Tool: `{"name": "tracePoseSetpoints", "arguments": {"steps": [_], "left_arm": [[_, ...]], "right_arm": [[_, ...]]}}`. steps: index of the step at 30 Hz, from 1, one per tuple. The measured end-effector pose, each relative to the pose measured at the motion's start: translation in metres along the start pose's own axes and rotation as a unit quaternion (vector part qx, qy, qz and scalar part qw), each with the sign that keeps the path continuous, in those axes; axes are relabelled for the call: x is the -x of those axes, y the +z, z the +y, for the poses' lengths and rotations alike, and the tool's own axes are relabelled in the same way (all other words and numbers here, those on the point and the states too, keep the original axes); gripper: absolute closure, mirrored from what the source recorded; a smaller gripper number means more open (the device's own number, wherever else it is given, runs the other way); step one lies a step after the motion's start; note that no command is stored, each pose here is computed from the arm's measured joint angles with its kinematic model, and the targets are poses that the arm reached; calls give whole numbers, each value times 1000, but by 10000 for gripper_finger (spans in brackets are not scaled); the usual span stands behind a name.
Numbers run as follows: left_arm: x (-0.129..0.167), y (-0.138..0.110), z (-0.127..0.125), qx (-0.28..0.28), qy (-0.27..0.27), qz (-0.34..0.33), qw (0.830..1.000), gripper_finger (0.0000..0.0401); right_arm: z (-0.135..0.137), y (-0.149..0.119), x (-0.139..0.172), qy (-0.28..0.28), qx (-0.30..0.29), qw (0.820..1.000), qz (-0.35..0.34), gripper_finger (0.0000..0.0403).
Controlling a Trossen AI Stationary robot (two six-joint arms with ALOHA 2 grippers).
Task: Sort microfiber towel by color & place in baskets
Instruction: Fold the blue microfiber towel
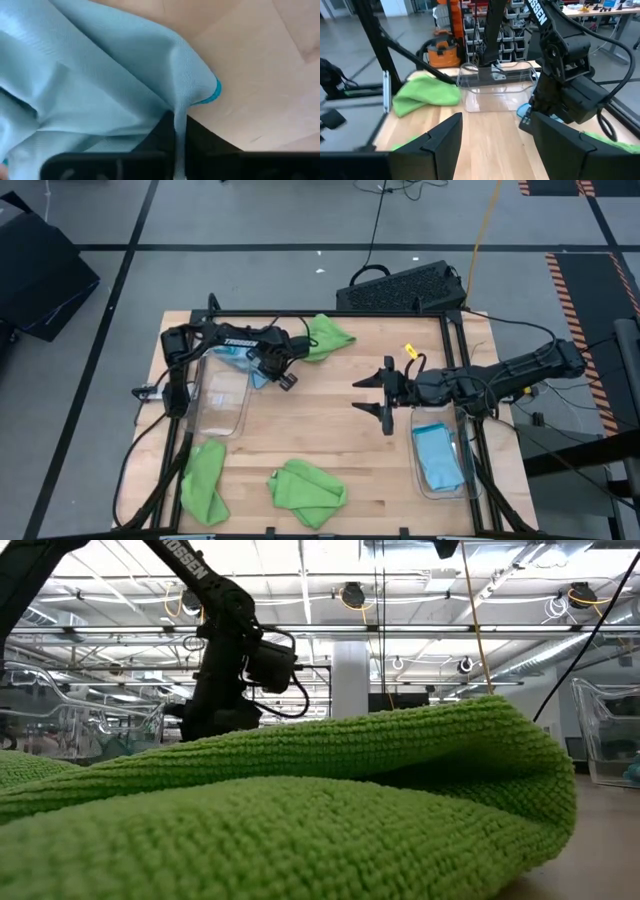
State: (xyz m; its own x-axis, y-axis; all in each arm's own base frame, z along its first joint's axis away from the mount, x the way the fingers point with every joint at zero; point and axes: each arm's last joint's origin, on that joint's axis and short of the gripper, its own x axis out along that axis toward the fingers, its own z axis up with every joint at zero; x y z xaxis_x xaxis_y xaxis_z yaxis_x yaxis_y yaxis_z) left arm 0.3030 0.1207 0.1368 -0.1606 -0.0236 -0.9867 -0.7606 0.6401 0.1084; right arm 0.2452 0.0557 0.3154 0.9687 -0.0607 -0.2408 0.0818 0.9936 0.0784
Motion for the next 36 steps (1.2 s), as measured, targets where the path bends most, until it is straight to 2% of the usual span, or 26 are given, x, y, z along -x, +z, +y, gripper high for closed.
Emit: {"name": "tracePoseSetpoints", "arguments": {"steps": [4,7,10,13,18,24,27,30,32,36], "left_arm": [[18,7,-10,-6,-23,-9,1000,393],[42,12,-19,-11,-69,-15,997,395],[69,21,-28,-18,-138,-34,990,393],[102,27,-39,-30,-215,-59,974,396],[163,24,-61,-91,-311,-120,938,390],[221,9,-86,-140,-371,-217,892,397],[237,3,-95,-144,-395,-248,873,391],[246,0,-103,-136,-412,-271,859,384],[248,-2,-106,-129,-419,-275,856,383],[250,-4,-111,-125,-428,-279,850,395]], "right_arm": [[8,-5,6,-24,45,998,30,177],[18,0,16,-37,109,991,70,177],[25,8,26,-47,168,979,106,177],[29,17,34,-47,197,971,128,177],[28,18,36,-48,202,968,143,177],[24,13,37,-65,148,973,166,177],[19,14,35,-90,67,981,160,177],[14,14,30,-120,-29,981,153,177],[11,11,26,-137,-67,976,156,177],[7,0,20,-173,-66,963,194,177]]}}
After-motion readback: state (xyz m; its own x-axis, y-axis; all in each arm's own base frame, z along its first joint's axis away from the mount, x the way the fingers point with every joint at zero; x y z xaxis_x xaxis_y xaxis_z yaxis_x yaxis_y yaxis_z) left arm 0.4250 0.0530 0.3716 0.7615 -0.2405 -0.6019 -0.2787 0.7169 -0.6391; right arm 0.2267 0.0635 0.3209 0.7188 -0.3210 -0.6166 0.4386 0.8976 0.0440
